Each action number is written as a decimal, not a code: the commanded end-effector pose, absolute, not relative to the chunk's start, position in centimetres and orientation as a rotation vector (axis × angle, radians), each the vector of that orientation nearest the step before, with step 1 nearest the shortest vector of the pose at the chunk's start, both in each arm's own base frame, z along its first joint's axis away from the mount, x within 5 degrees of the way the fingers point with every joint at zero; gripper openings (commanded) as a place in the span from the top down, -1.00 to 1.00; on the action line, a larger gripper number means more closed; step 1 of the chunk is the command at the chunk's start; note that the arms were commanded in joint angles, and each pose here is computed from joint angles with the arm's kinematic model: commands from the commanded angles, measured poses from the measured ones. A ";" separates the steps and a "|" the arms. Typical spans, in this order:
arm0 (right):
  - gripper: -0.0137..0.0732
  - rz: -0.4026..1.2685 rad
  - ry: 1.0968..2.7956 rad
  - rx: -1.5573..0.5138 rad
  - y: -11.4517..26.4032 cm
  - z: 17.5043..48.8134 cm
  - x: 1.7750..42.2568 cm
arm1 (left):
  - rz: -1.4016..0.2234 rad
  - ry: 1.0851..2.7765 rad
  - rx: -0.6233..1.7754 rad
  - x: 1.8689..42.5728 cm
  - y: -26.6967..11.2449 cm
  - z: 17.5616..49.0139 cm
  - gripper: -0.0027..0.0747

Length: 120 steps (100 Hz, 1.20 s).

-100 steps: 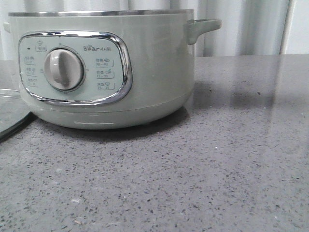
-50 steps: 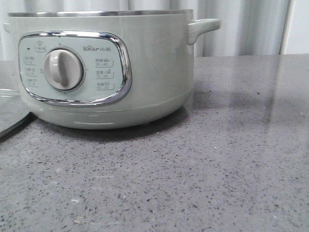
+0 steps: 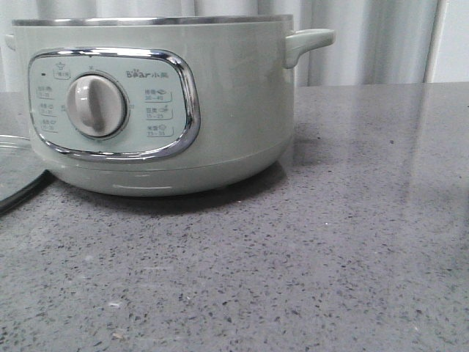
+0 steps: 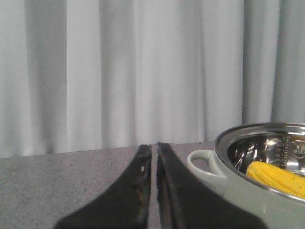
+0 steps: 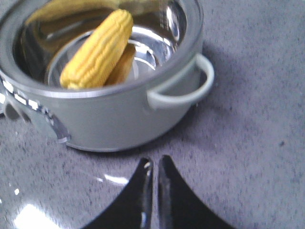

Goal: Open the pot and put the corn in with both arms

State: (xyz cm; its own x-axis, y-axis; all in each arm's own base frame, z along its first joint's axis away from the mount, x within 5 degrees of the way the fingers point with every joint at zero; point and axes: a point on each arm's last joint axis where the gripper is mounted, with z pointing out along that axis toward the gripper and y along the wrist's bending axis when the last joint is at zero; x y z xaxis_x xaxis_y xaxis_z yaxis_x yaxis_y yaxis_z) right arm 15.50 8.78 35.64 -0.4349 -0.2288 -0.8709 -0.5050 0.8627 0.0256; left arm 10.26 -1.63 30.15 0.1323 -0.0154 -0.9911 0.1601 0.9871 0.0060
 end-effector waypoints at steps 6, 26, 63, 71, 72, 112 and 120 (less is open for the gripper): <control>0.85 0.343 1.874 -0.504 7.6 35.3 13.8 | -0.168 1.345 0.108 9.9 -1.7 30.7 0.98; 0.85 0.358 1.798 -0.476 5.9 33.8 10.5 | -0.169 1.292 0.106 8.0 -1.5 29.6 0.98; 0.85 0.247 1.582 -0.489 2.6 31.5 5.4 | -0.180 1.221 0.074 5.1 -0.9 27.4 0.98; 0.85 0.237 1.543 -0.483 2.1 31.0 4.6 | -0.185 1.220 0.068 5.0 -0.9 27.1 0.98; 0.85 0.235 1.539 -0.483 2.0 31.0 4.5 | -0.184 1.224 0.068 5.0 -0.9 27.1 0.98; 0.85 0.185 1.410 -0.465 0.6 30.1 2.3 | -0.181 1.254 0.066 5.1 -0.9 26.8 0.98; 0.85 0.185 1.409 -0.465 0.6 30.1 2.3 | -0.181 1.254 0.066 5.1 -0.9 26.8 0.98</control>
